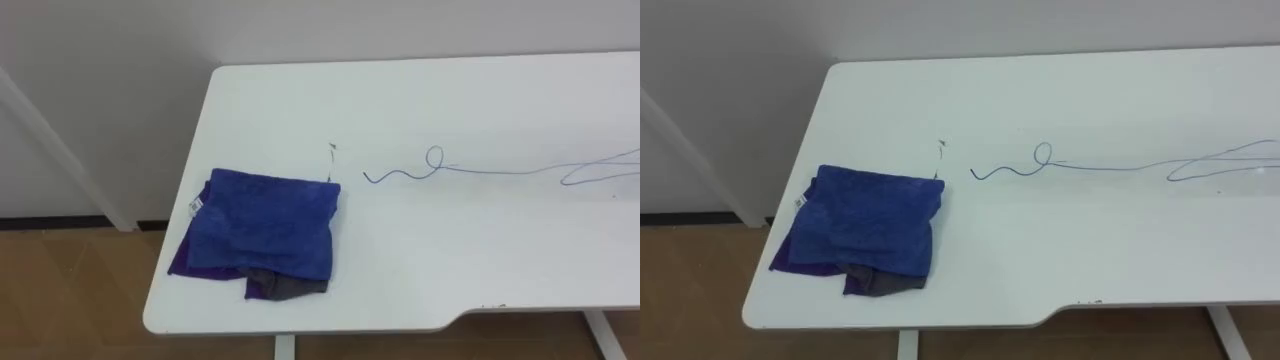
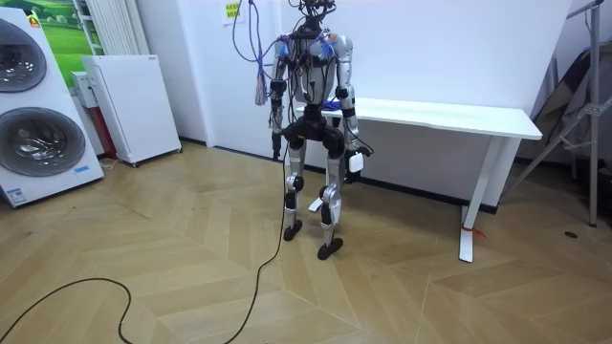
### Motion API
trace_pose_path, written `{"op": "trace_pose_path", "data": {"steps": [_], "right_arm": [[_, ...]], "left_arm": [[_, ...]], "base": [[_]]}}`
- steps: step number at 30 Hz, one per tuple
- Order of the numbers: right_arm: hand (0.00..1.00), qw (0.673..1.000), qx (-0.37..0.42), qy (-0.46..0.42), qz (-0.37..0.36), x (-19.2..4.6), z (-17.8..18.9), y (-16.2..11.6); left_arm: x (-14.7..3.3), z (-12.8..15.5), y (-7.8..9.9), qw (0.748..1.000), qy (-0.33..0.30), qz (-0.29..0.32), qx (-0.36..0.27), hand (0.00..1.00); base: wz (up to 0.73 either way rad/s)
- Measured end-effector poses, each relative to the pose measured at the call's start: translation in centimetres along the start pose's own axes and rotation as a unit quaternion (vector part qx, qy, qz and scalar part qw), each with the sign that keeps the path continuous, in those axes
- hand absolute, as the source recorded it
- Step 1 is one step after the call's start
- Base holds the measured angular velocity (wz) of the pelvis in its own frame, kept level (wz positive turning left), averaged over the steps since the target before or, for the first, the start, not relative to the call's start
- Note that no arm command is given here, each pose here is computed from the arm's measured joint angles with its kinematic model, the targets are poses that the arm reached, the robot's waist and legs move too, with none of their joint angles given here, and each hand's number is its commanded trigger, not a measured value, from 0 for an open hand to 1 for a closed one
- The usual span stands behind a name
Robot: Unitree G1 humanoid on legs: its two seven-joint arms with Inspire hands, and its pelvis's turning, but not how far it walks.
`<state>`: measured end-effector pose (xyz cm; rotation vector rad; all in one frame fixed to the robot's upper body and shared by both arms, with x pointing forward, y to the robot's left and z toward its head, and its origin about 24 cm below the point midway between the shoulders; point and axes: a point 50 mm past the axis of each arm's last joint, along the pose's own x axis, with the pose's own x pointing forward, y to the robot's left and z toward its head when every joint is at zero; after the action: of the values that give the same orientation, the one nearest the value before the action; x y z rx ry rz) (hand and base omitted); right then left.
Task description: Wipe table
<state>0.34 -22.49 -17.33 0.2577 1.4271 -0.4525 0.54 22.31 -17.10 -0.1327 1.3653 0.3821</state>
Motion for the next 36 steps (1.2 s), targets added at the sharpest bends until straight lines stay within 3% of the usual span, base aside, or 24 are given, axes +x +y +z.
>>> {"op": "trace_pose_path", "data": {"steps": [16, 22, 27, 30, 36], "right_arm": [[0.0, 1.0, 0.005, 0.005, 0.013, 0.0, -0.4, -0.1], [0.0, 0.995, 0.102, 0.006, -0.017, -0.1, -0.7, -1.1], [0.0, 0.976, 0.203, 0.011, -0.075, -0.4, -1.0, -3.1], [0.0, 0.963, 0.239, -0.005, -0.126, -0.7, 0.3, -5.4], [0.0, 0.94, 0.245, -0.111, -0.211, -2.4, 7.5, -8.9]], "left_arm": [[0.0, 0.1, -0.1, 1.0, -0.001, -0.005, -0.006, 0.0], [0.0, -0.1, 0.3, 1.0, 0.002, 0.002, -0.02, 0.0], [-0.2, -0.6, 1.7, 0.997, 0.008, 0.026, -0.066, 0.0], [-0.3, -0.8, 2.5, 0.995, 0.013, 0.039, -0.089, 0.0], [-0.6, -0.3, 5.0, 0.994, 0.013, 0.072, -0.079, 0.0]], "base": [[0.0], [0.0], [-0.01], [-0.1], [-0.05]]}}
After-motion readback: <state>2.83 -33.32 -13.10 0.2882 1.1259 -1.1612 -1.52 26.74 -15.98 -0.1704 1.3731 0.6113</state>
